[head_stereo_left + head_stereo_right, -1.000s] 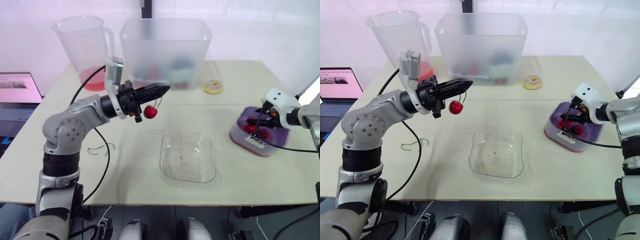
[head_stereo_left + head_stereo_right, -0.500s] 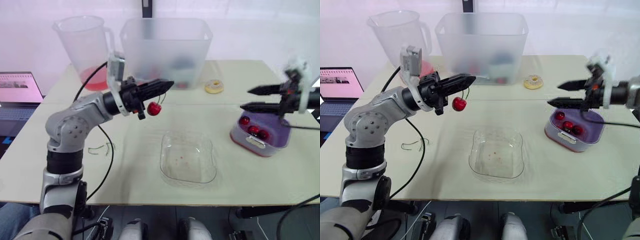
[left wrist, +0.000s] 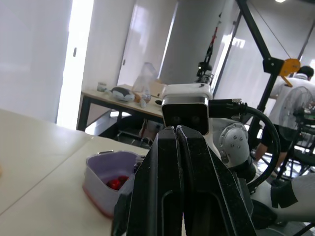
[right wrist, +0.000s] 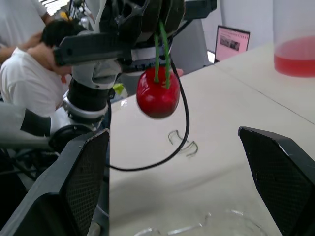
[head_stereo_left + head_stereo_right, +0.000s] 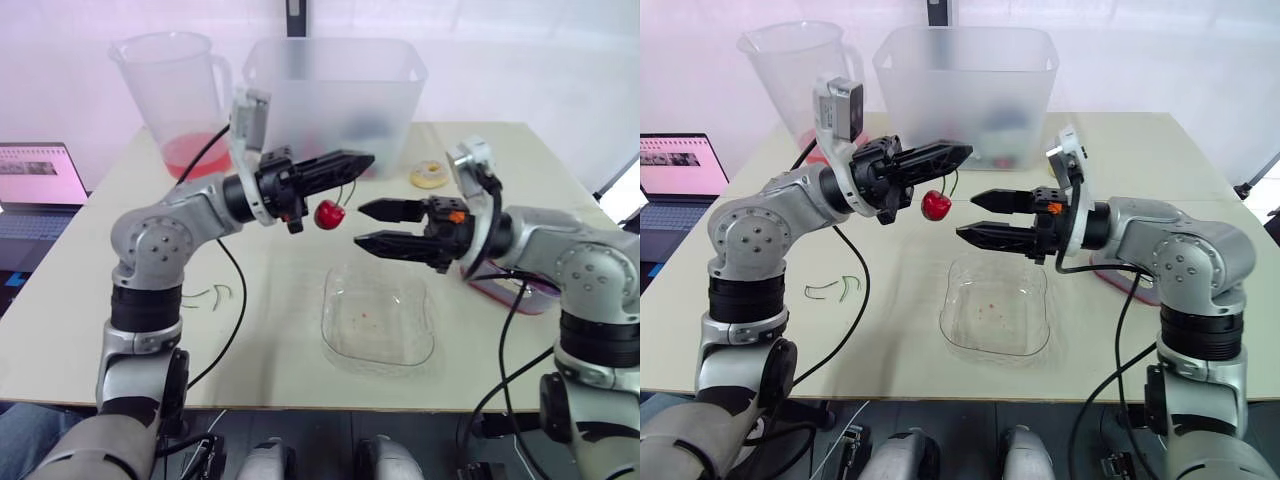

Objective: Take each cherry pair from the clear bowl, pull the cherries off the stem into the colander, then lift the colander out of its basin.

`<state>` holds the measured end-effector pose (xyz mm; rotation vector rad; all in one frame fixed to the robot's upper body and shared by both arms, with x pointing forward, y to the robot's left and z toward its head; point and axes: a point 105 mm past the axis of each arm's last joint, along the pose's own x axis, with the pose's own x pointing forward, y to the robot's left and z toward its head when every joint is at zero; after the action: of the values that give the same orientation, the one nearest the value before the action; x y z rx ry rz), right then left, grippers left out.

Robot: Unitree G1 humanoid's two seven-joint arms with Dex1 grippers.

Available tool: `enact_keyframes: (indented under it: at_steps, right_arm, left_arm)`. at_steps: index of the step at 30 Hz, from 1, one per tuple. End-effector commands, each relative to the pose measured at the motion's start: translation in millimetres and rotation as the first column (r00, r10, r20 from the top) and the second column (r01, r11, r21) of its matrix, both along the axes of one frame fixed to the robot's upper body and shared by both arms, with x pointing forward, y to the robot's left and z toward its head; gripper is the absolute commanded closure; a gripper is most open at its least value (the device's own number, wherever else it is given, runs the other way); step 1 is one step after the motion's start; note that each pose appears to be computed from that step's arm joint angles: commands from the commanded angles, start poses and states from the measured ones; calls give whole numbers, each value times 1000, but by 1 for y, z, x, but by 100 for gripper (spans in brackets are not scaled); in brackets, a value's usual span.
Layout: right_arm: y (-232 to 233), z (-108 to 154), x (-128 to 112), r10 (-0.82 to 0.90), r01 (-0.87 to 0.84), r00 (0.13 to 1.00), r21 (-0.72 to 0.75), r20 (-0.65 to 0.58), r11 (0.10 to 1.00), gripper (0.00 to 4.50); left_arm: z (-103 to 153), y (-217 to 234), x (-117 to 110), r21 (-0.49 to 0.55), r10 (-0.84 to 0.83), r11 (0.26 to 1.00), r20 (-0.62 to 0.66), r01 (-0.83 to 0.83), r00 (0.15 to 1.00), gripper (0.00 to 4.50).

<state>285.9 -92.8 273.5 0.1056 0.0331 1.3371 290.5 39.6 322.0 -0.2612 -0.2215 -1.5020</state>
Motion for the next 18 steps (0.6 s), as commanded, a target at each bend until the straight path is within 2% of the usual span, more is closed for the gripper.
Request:
enact_keyframes:
  at_steps: [1, 7, 10, 12, 18]
  right_arm:
    - [11, 17, -1, 22, -27, 999, 106, 45, 994, 5]
    - [22, 16, -4, 64, -67, 998, 143, 26, 987, 5]
    - [24, 17, -5, 72, -74, 997, 157, 22, 985, 85]
    - [24, 17, -5, 72, -75, 997, 157, 23, 985, 175]
    - [29, 17, -7, 106, -103, 994, 188, -7, 977, 175]
  left_arm:
    - [12, -4, -10, -6, -45, 999, 53, 46, 998, 450]
    - [14, -5, -8, -1, -35, 999, 66, 35, 997, 450]
    - [13, -6, -9, 6, -35, 999, 69, 35, 997, 450]
    - [13, -6, -9, 8, -31, 999, 71, 31, 997, 450]
    - [11, -5, -8, 10, -20, 1000, 74, 19, 997, 450]
